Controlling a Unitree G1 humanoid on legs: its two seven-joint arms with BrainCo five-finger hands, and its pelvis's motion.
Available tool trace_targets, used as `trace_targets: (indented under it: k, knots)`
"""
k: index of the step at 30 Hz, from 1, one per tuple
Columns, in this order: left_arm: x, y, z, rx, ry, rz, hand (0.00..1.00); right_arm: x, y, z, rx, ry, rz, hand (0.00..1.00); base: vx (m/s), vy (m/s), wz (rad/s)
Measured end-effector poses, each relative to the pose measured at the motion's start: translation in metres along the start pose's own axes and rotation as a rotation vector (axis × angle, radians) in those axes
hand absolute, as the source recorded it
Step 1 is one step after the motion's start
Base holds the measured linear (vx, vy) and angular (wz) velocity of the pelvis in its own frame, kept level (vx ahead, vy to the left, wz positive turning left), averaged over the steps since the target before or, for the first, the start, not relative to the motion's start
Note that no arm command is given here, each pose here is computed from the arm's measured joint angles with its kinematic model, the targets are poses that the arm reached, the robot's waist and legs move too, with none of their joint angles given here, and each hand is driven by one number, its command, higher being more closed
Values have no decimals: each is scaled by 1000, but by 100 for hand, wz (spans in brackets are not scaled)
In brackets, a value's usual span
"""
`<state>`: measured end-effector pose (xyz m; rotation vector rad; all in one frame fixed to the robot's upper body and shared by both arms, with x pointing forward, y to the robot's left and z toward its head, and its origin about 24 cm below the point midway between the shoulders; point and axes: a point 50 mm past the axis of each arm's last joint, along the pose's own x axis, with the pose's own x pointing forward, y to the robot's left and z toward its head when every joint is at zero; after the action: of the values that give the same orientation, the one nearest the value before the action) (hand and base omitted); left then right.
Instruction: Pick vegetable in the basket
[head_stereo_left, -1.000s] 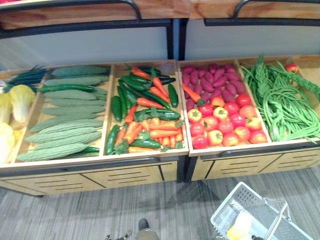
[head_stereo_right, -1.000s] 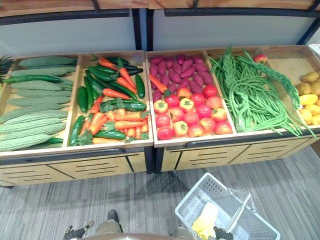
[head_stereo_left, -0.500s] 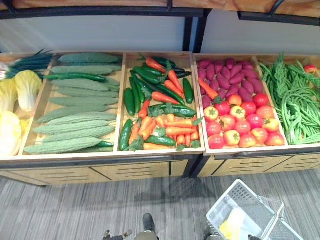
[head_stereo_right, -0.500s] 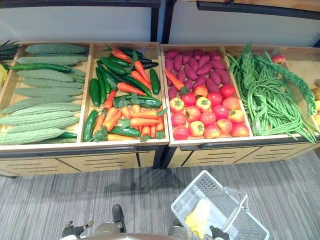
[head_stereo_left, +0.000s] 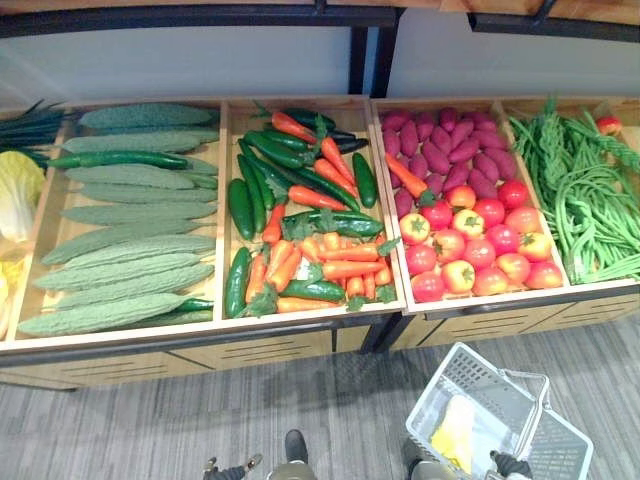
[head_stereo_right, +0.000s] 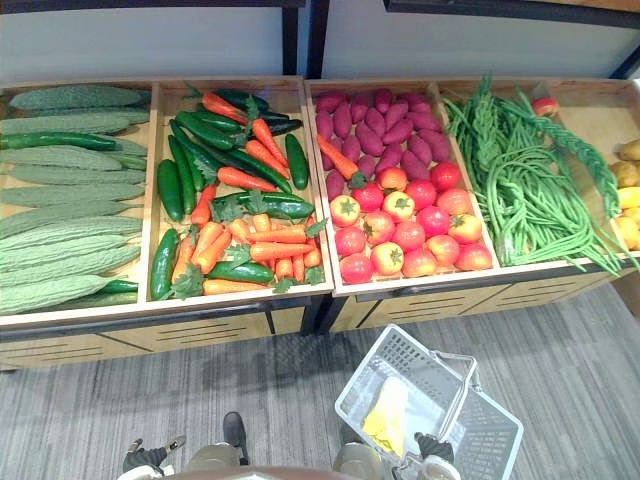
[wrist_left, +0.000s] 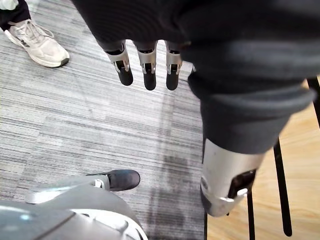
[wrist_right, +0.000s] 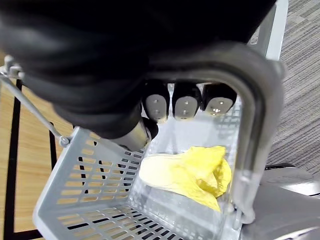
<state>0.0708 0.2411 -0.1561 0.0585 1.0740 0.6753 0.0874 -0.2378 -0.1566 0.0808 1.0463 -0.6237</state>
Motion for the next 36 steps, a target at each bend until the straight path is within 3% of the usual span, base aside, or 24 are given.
trace_targets:
  k: [3,5,8,12,16,24,29,31,33,36]
  knots:
    - [-1,2,-2,-95,26,36,0,0,-2,-2,-6,10,-3,100,-25,-125,-7]
    - [-1,3,23,-205,-68,105,0,0,-4,-4,-6,12,-9,100,-76,-108,1]
    - [-14,19,87,-338,-356,262,0,-2,-10,-12,-15,23,-40,100,-80,-77,16]
    - [-60,53,177,-354,-827,509,0,-5,-14,-21,-42,32,-57,100,-28,-18,6]
    - [-106,69,223,-356,-1136,619,0,-6,-14,-25,-52,35,-53,100,28,21,-14]
    - [-155,69,285,-104,-1566,630,0,-5,-19,-23,-52,27,-45,100,-26,18,-30]
    - [-148,59,301,101,-1605,582,0,-4,-28,-20,-57,10,-61,100,-96,2,-15]
    - [-143,51,308,206,-1614,533,0,-4,-36,-19,-66,3,-74,100,-66,8,-20]
    - [-135,43,317,395,-1614,487,0,-4,-39,-17,-79,-10,-77,100,-25,11,-14]
    - [-128,30,326,518,-1592,418,0,-4,-39,-14,-98,-29,-70,100,39,9,-13]
